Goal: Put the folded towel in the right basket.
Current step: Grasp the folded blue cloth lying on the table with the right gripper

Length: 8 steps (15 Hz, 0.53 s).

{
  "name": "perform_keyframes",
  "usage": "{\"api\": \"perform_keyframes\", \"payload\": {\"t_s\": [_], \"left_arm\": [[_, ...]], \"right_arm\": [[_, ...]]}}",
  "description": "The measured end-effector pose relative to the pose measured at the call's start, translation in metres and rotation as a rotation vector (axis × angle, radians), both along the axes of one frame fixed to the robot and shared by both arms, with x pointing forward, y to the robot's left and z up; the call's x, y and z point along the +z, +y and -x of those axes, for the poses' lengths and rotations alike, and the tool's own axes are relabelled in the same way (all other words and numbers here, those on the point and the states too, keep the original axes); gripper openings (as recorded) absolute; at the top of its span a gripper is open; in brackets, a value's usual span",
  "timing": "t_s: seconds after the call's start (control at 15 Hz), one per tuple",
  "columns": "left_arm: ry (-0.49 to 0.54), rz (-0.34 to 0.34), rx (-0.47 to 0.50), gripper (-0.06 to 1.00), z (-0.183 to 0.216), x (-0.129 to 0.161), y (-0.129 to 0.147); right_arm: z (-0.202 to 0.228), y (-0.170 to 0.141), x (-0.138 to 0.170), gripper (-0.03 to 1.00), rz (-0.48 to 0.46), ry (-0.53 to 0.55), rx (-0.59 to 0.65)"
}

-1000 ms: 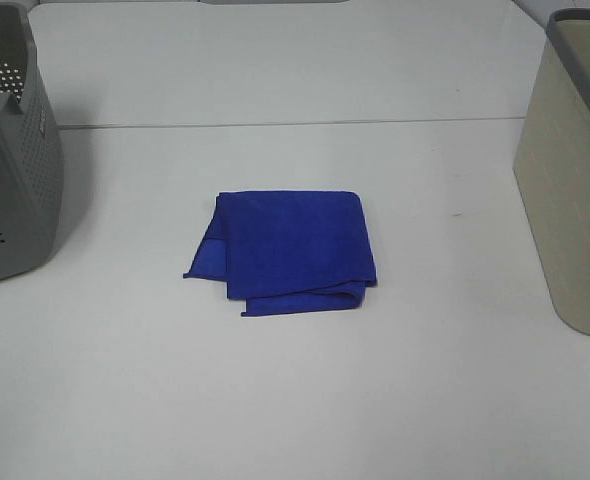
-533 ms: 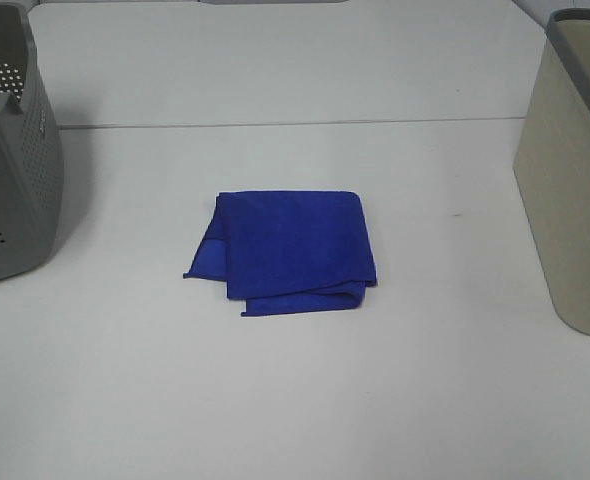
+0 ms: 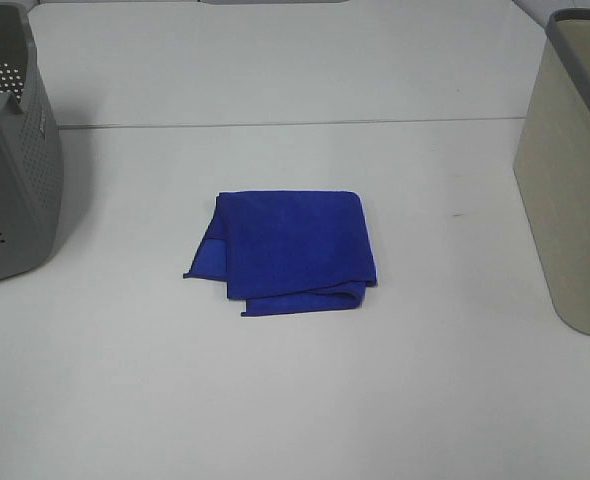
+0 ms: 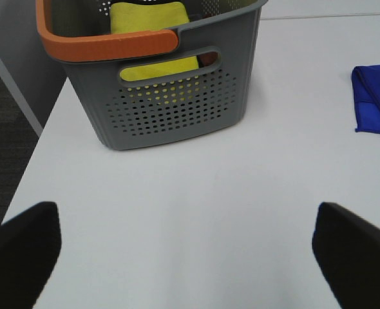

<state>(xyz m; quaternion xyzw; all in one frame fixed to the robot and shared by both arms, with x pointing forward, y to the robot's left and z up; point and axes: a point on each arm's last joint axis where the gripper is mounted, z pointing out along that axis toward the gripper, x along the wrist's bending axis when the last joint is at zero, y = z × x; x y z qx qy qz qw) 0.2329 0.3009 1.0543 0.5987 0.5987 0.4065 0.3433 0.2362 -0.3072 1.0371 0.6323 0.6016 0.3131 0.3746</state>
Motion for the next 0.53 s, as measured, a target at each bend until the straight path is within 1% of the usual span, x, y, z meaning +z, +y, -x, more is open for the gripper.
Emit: {"api": "perform_keyframes", "payload": {"t_s": [0.07,0.27,0.4,0.53], "left_arm": [[0.0,0.0,0.0,0.99,0.0,0.0,0.0],[0.0,0.0,0.0,0.99,0.0,0.0,0.0],[0.0,0.0,0.0,0.99,0.0,0.0,0.0],[0.0,0.0,0.0,0.99,0.0,0.0,0.0]], "right_arm": [[0.001,0.0,0.004,0.98,0.0,-0.018,0.001],[0.004,0.001,0.025,0.98,0.003,-0.151,0.009],[0.001,0.001,0.045,0.98,0.007,-0.235,0.016],[-0.011,0.002,0.067,0.98,0.012,-0.308,0.026]]}}
